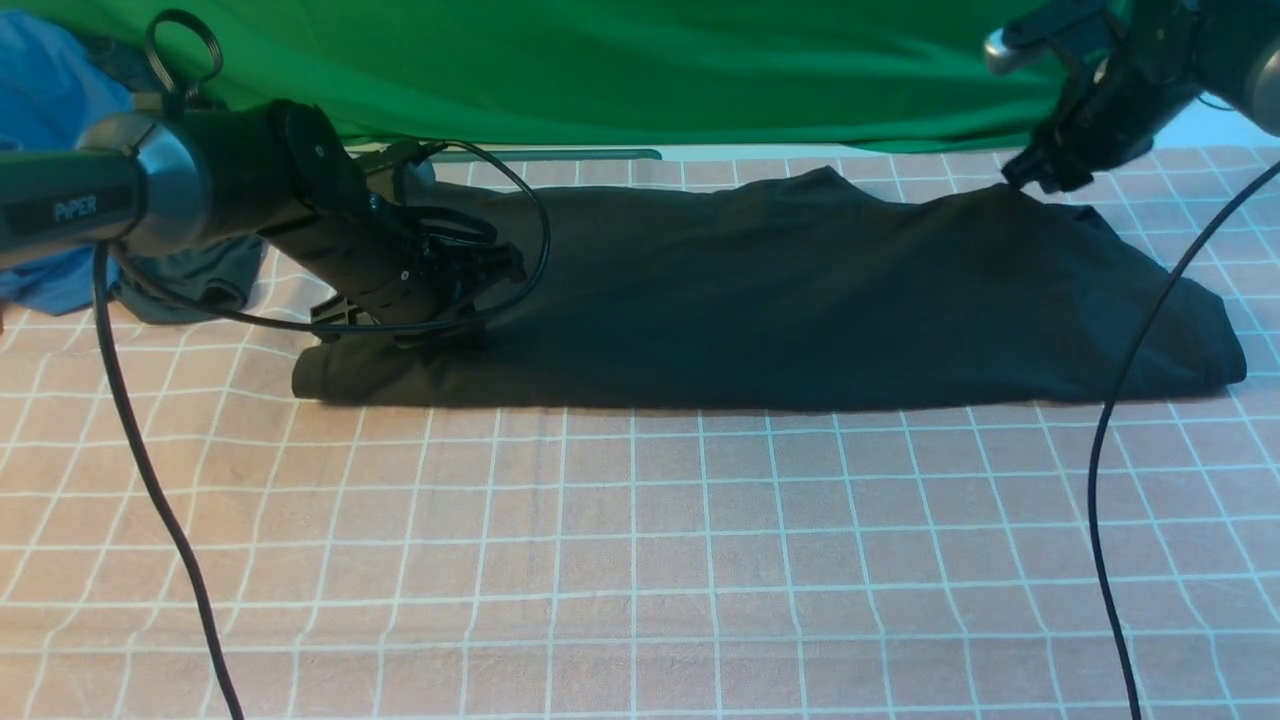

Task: Fold a long-sleeved shirt over a pink coffee tablecloth.
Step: 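Pull the folded dark garment lengthwise by its ends to straighten it flat on the table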

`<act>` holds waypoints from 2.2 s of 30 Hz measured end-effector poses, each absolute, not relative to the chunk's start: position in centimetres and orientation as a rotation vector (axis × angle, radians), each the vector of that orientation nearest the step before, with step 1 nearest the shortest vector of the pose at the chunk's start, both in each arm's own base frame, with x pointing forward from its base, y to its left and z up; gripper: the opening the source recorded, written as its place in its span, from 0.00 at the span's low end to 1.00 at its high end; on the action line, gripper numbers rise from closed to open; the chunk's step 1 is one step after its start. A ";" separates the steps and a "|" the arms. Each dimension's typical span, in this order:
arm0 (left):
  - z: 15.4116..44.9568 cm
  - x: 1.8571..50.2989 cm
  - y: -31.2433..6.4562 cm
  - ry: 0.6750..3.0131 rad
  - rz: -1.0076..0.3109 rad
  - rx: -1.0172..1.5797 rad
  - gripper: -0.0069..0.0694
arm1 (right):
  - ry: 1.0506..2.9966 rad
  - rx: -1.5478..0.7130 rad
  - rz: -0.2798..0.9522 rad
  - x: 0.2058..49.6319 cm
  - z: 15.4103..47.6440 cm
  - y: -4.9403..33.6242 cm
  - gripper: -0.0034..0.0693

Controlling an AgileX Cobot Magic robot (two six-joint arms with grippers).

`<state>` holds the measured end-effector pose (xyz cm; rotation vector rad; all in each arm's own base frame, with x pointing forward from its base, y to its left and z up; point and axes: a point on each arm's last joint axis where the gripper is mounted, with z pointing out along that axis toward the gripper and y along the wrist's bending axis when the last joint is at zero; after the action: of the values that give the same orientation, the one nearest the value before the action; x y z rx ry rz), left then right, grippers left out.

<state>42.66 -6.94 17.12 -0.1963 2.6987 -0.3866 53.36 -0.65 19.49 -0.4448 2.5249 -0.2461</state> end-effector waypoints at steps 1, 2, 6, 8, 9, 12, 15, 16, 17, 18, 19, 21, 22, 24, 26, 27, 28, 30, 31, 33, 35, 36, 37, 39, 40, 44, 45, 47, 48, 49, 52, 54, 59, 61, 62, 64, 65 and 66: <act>17.1 42.7 -6.9 2.699 -0.387 -0.196 0.11 | 2.544 -0.450 -0.239 53.3 19.2 -0.9 0.46; 17.1 42.7 -6.9 2.699 -0.387 -0.196 0.11 | 2.577 -0.458 -0.210 53.1 18.7 -1.0 0.46; 17.1 42.7 -6.9 2.699 -0.386 -0.196 0.11 | 2.647 -0.486 -0.114 52.5 18.0 -0.7 0.48; 17.1 42.7 -6.9 2.699 -0.386 -0.196 0.11 | 2.670 -0.494 -0.062 52.3 18.0 -0.2 0.51; 17.1 42.7 -6.9 2.699 -0.386 -0.196 0.11 | 2.673 -0.497 -0.053 52.2 18.1 -0.1 0.52; 17.1 42.7 -6.9 2.699 -0.386 -0.196 0.11 | 2.701 -0.548 -0.025 51.9 18.0 0.6 0.57; 17.1 42.7 -6.9 2.699 -0.386 -0.196 0.11 | 2.698 -0.582 -0.023 51.9 17.8 1.0 0.61; 17.1 42.7 -6.9 2.699 -0.386 -0.196 0.11 | 2.691 -0.582 -0.024 51.9 17.8 1.0 0.62; 17.1 42.7 -6.9 2.699 -0.386 -0.196 0.11 | 2.678 -0.578 -0.027 52.1 17.8 1.0 0.63; 17.1 42.7 -6.9 2.699 -0.386 -0.196 0.11 | 2.664 -0.575 -0.032 52.2 17.8 1.0 0.64; 17.1 42.7 -6.9 2.699 -0.386 -0.196 0.11 | 2.654 -0.574 -0.035 52.3 17.9 1.0 0.64; 17.1 42.7 -6.9 2.699 -0.386 -0.196 0.11 | 2.627 -0.568 -0.044 52.5 18.0 1.0 0.64; 17.1 42.7 -6.9 2.699 -0.386 -0.196 0.11 | 2.624 -0.567 -0.045 52.5 18.0 1.0 0.64; 17.1 42.7 -6.9 2.699 -0.386 -0.196 0.11 | 2.621 -0.573 -0.047 52.6 17.7 1.1 0.64; 17.1 42.7 -6.9 2.699 -0.386 -0.196 0.11 | 2.625 -0.580 -0.047 52.8 17.0 1.1 0.63; 17.1 42.7 -6.9 2.699 -0.386 -0.196 0.11 | 2.629 -0.582 -0.045 52.8 16.7 1.2 0.61; 17.1 42.7 -6.9 2.699 -0.386 -0.196 0.11 | 2.631 -0.584 -0.041 52.9 16.5 1.3 0.52; 17.1 42.7 -6.9 2.699 -0.386 -0.196 0.11 | 2.628 -0.582 -0.040 52.9 16.5 1.3 0.39; 17.1 42.7 -6.9 2.699 -0.386 -0.196 0.11 | 2.629 -0.584 -0.038 52.9 16.4 1.4 0.24; 17.1 42.7 -6.9 2.699 -0.386 -0.196 0.11 | 2.635 -0.585 -0.036 52.8 16.4 1.4 0.14; 17.1 42.7 -6.9 2.699 -0.386 -0.196 0.11 | 2.647 -0.589 -0.031 52.7 16.6 1.4 0.11; 17.1 42.7 -6.9 2.699 -0.386 -0.196 0.11 | 2.655 -0.590 -0.029 52.7 16.6 1.4 0.10; 17.1 42.7 -6.9 2.699 -0.385 -0.195 0.11 | 2.670 -0.596 -0.023 52.5 17.1 1.4 0.10; 17.1 42.7 -6.9 2.699 -0.382 -0.193 0.11 | 2.693 -0.606 -0.014 52.1 18.1 1.4 0.10; 17.1 42.7 -6.9 2.699 -0.383 -0.193 0.11 | 2.691 -0.606 -0.014 51.9 18.7 1.4 0.10; 17.1 42.7 -6.9 2.697 -0.382 -0.193 0.11 | 2.643 -0.590 -0.030 51.4 21.8 1.1 0.10; 17.1 42.7 -6.9 2.696 -0.382 -0.193 0.11 | 2.638 -0.589 -0.033 51.4 22.1 1.0 0.10; 17.1 42.7 -6.9 2.696 -0.381 -0.192 0.11 | 2.644 -0.610 -0.035 51.2 22.2 0.9 0.10; 17.1 42.7 -6.9 2.696 -0.379 -0.191 0.11 | 2.652 -0.623 -0.034 51.1 22.1 0.8 0.12; 17.1 42.7 -6.9 2.696 -0.379 -0.191 0.11 | 2.664 -0.638 -0.031 51.1 22.0 0.8 0.13; 17.1 42.7 -6.9 2.696 -0.379 -0.190 0.11 | 2.695 -0.738 -0.029 50.8 21.1 0.8 0.28; 17.1 42.7 -6.9 2.696 -0.379 -0.189 0.11 | 2.697 -0.799 -0.031 50.9 20.4 0.8 0.44; 17.1 42.7 -6.9 2.695 -0.379 -0.189 0.11 | 2.683 -0.827 -0.061 51.4 19.3 0.7 0.56; 17.1 42.7 -6.9 2.694 -0.379 -0.190 0.11 | 2.669 -0.837 -0.075 51.7 18.6 0.6 0.52; 17.1 42.7 -6.9 2.693 -0.379 -0.190 0.11 | 2.663 -0.838 -0.078 51.8 18.5 0.6 0.50; 17.1 42.7 -6.9 2.693 -0.379 -0.190 0.11 | 2.651 -0.837 -0.085 52.0 18.2 0.6 0.48; 17.1 42.7 -6.9 2.693 -0.379 -0.190 0.11 | 2.640 -0.835 -0.090 52.1 18.2 0.6 0.46; 17.1 42.7 -6.9 2.693 -0.379 -0.190 0.11 | 2.633 -0.833 -0.094 52.2 18.0 0.6 0.44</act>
<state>42.71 -6.90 17.13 -0.1903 2.6927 -0.3791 52.24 0.61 18.02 -0.8331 2.6326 -0.0938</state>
